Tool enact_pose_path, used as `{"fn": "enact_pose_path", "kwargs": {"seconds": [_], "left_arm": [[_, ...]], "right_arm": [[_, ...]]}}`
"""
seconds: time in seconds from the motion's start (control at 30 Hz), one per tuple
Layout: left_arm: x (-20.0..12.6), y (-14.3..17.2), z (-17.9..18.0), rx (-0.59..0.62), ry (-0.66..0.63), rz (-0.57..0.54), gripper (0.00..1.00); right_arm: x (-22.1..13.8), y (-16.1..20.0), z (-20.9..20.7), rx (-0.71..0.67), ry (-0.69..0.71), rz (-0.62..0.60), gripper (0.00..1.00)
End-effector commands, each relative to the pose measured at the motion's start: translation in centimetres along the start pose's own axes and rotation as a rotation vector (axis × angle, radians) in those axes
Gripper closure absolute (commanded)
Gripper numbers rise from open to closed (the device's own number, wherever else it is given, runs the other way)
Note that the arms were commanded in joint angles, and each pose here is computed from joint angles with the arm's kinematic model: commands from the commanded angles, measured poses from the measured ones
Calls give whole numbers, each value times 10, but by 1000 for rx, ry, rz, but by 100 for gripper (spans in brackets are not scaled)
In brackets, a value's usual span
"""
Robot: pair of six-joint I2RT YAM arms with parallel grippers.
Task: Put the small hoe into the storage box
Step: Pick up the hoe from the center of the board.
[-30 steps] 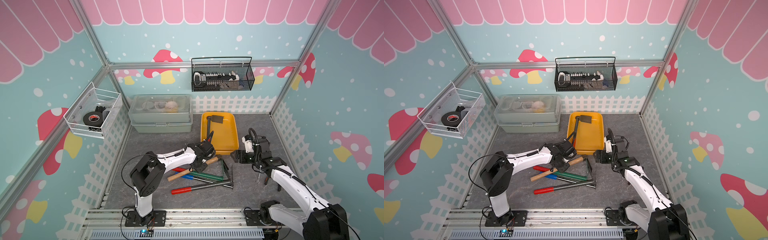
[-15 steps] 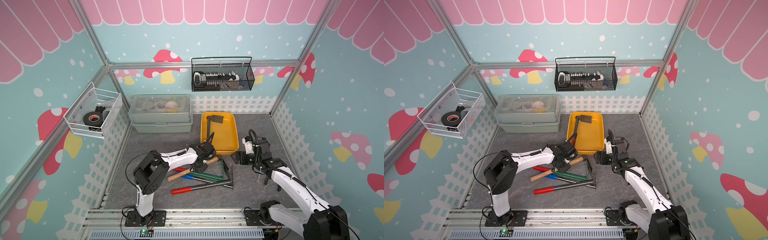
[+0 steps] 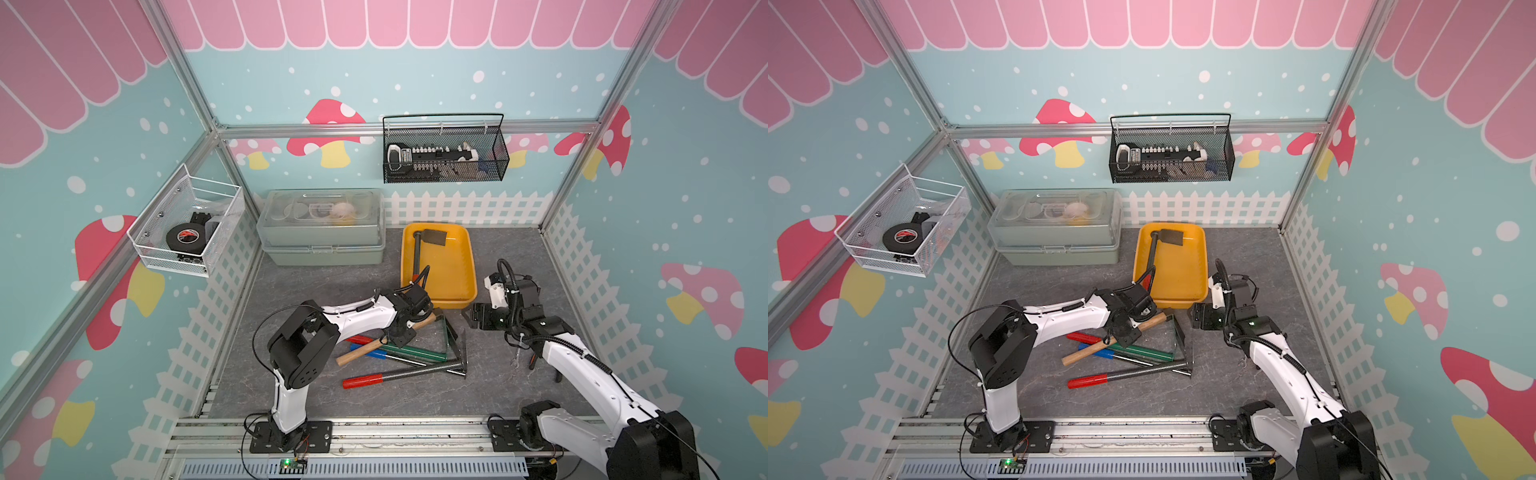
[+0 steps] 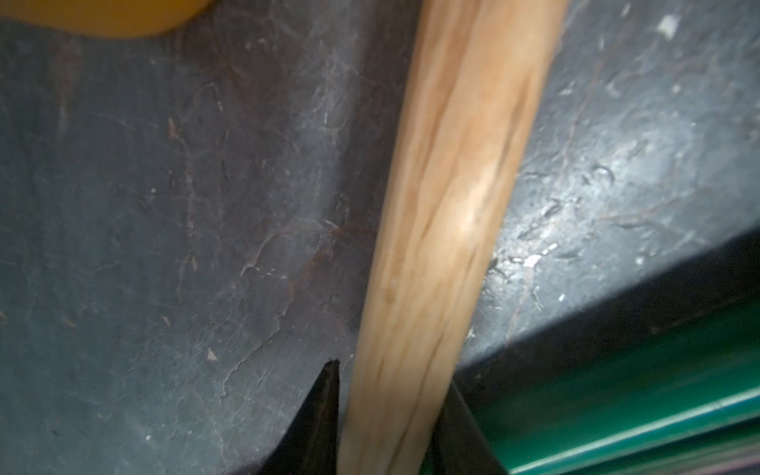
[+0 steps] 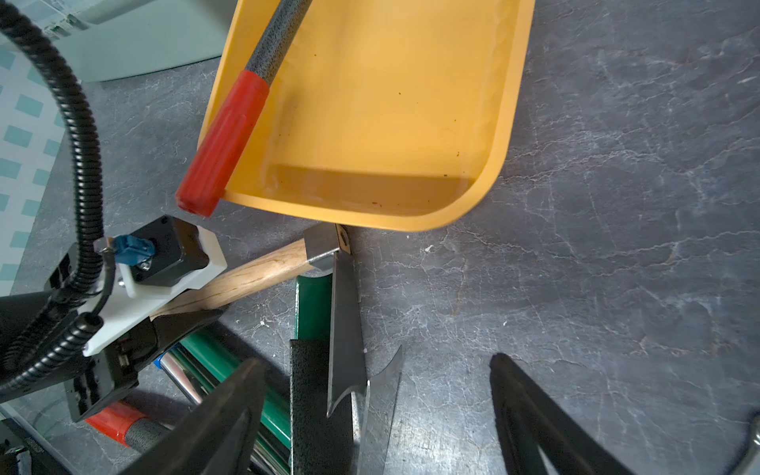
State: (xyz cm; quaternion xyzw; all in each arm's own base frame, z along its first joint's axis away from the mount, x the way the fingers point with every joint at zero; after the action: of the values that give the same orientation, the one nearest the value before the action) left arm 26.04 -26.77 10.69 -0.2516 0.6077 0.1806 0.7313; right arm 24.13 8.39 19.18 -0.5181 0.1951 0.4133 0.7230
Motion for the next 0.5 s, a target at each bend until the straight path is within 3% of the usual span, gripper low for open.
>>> {"fn": "enact_pose_path", "kwargs": {"seconds": [0.0,0.4,0.47], "left_arm": [[-4,-8,3,-10,-17,-26,71],[-16,-10,-6,27,-9,-49,81],[-21,-10,-7,33,-11,-54,86]], "right_arm": [[-3,-3,1,-1,4,-7,15],[-1,-6,1,0,7,-2,16],[0,-7,1,2,8,1,16]]}}
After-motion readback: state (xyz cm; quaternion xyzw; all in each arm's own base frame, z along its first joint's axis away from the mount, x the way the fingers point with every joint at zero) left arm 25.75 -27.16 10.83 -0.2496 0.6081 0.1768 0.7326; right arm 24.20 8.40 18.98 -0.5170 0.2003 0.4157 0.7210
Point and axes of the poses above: each gripper's point midway between its finger pads, its own x axis out along the fingers, its own z axis along the line the jaws close on, y = z × x, the point moved 8 cm from there along -x, back along the fingers, and after that the axes turned 3 degrees about x, right-handed, at the moved point
